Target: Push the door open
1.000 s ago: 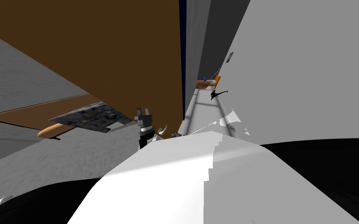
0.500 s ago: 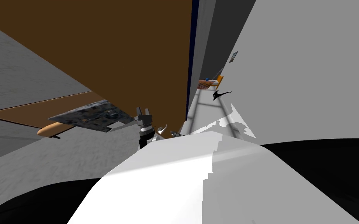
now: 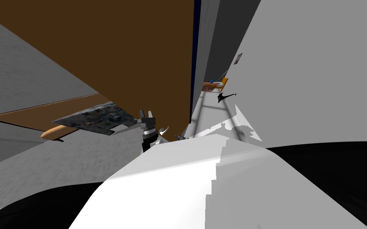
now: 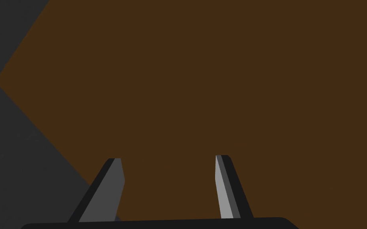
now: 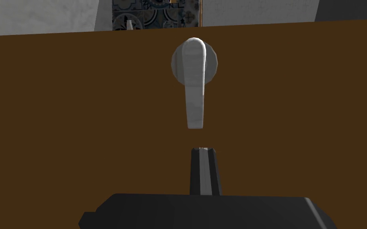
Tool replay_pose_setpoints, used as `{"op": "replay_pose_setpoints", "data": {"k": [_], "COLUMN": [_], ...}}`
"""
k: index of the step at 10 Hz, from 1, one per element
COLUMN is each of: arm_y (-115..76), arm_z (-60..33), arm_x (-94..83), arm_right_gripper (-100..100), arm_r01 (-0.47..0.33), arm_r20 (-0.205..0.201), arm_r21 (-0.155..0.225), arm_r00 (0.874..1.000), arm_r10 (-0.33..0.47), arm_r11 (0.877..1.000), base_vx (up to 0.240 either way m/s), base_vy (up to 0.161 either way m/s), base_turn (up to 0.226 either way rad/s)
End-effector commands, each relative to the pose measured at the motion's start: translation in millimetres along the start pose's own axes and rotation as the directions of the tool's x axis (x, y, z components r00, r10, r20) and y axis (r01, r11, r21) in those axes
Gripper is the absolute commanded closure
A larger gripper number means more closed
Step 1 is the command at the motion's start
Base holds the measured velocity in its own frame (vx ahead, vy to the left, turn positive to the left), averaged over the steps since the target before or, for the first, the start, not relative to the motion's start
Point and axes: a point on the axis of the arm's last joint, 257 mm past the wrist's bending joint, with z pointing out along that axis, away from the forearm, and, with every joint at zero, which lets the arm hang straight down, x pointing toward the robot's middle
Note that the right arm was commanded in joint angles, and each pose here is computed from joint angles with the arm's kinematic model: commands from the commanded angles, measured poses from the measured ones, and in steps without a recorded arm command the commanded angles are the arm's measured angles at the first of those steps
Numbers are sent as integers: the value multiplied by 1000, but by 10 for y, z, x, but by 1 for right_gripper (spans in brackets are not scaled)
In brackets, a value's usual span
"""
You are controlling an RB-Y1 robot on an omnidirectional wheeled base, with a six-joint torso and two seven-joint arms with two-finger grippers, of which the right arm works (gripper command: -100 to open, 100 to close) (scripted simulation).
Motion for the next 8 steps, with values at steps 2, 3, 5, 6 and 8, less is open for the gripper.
{"op": "replay_pose_setpoints", "data": {"k": [2, 3, 5, 6, 8], "arm_y": [-18, -23, -22, -15, 6], "arm_z": [-8, -8, 2, 14, 24], "arm_x": [-147, -242, -380, -453, -471], "arm_right_gripper": [-100, -100, -100, -100, -100], "arm_r01": [7, 10, 12, 11, 10], "arm_r20": [38, 65, 106, 130, 135], "arm_r21": [6, 8, 10, 9, 7], "arm_r00": [999, 998, 994, 991, 991], "arm_r10": [-7, -10, -13, -12, -11], "arm_r11": [1000, 1000, 1000, 1000, 1000], "base_vx": [-26, -102, -135, -98, -63], "base_vy": [40, 163, 181, 115, 67], "base_turn": [-56, -148, -107, -85, -50]}}
